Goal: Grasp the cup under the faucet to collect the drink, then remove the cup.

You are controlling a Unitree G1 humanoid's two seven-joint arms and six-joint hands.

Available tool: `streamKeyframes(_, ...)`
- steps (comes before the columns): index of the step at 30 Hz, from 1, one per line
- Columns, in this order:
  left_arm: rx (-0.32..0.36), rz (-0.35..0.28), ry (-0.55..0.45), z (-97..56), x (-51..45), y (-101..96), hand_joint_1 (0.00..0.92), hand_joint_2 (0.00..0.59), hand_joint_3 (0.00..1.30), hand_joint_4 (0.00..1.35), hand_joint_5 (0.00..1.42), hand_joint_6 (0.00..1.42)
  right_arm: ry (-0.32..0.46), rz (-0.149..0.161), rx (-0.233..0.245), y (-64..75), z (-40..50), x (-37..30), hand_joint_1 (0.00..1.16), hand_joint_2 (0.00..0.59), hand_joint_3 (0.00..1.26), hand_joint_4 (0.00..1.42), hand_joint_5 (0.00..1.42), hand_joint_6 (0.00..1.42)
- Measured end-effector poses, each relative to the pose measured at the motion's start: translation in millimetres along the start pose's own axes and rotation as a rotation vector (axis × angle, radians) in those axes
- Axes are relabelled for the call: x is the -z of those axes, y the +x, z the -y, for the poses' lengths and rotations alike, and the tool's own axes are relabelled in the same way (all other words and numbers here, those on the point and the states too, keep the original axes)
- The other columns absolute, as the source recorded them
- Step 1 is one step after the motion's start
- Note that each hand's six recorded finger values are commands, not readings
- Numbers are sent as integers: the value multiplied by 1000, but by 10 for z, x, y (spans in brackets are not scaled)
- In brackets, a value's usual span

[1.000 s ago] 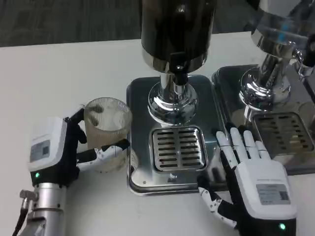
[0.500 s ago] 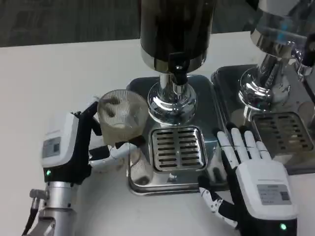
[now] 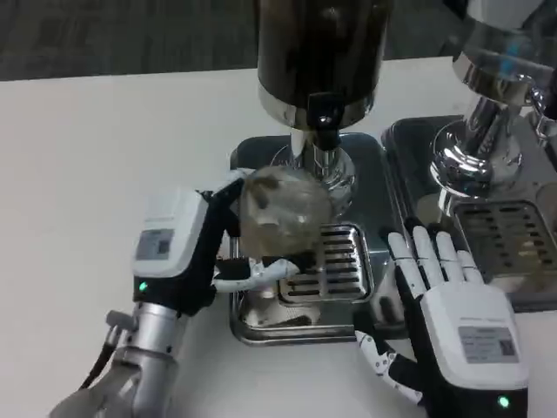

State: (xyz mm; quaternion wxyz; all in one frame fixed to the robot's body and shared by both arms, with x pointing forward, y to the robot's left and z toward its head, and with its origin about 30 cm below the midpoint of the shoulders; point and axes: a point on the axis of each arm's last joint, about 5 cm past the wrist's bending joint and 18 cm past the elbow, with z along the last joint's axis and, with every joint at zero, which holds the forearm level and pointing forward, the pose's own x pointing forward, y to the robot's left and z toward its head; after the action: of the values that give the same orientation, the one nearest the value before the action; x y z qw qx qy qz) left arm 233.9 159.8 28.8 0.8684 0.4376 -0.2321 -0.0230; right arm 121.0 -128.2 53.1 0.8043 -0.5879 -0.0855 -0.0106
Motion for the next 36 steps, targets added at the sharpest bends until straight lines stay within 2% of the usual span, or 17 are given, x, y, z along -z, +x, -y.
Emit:
streamKeyframes(3, 46, 47, 26, 57, -70, 130, 516, 95, 551, 732, 932, 1168, 4, -4, 5, -5, 7, -5, 416, 422, 67, 0, 0, 82)
streamKeyframes(11, 125, 51, 46, 179, -186, 250, 545, 84, 577, 759, 948, 1186, 10, -28, 14, -48, 36, -5, 422, 429, 65, 0, 0, 81)
streamKeyframes(18, 136, 58, 51, 185, -191, 256, 578, 63, 592, 784, 980, 1216, 8, -48, 3, -96, 32, 9, 425, 431, 64, 0, 0, 80)
streamKeyframes(25, 128, 37, 48, 188, -158, 179, 612, 35, 589, 784, 983, 1233, 2, -50, 7, -89, 40, 29, 427, 431, 64, 0, 0, 79)
streamKeyframes(27, 123, 32, 48, 196, -147, 138, 576, 26, 527, 706, 937, 1170, 4, -47, 9, -84, 44, 34, 427, 431, 64, 0, 0, 79)
streamKeyframes(30, 122, 27, 58, 196, -136, 120, 432, 38, 377, 494, 873, 976, 6, -44, 13, -70, 50, 39, 427, 431, 64, 0, 0, 80)
streamKeyframes(32, 124, 23, 66, 197, -131, 118, 365, 37, 338, 440, 822, 899, 7, -45, 13, -70, 51, 41, 427, 431, 64, 0, 0, 81)
streamKeyframes(36, 134, 16, 78, 189, -108, 89, 318, 34, 269, 363, 751, 791, 5, -45, 12, -70, 52, 45, 428, 431, 64, 0, 0, 81)
